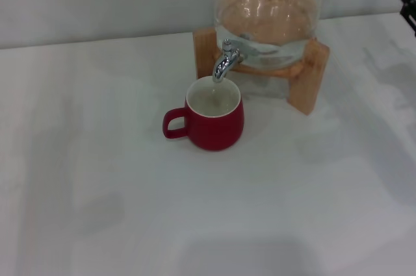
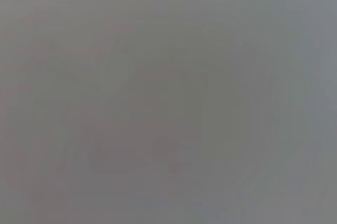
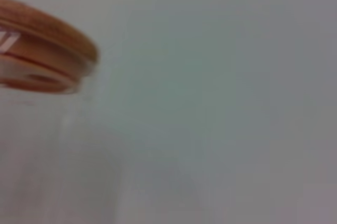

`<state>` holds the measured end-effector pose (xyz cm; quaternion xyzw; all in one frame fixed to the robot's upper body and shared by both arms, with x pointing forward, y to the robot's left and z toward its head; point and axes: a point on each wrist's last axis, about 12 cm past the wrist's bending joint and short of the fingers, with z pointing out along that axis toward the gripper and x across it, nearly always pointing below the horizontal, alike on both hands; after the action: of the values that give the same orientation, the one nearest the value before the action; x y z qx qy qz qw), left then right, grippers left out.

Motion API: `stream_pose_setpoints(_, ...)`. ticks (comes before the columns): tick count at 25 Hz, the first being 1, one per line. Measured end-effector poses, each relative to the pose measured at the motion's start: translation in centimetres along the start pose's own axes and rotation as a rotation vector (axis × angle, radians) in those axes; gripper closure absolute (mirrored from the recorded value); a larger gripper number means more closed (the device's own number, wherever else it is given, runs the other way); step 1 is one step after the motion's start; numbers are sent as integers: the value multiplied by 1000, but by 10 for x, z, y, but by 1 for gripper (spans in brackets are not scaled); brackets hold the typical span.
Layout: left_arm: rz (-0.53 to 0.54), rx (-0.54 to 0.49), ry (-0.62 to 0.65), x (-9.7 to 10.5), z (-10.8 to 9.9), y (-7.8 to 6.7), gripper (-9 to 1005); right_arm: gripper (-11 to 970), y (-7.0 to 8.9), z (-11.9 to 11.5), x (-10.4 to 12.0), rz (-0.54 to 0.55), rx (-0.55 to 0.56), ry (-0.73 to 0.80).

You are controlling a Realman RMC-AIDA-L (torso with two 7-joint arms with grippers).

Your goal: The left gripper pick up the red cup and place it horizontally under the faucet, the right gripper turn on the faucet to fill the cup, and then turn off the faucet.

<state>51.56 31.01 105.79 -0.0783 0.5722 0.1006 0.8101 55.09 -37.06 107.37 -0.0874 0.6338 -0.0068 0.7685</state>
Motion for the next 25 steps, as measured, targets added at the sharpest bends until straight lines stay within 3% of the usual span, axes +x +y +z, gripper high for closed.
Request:
stream_pose_setpoints(6,-20,4,11,3,0,2,296,283,-5,5,1,44,102,-9)
stream_pose_setpoints(25,-25,12,31,5,10,-2,270,283,-7,17,2,15,123,31)
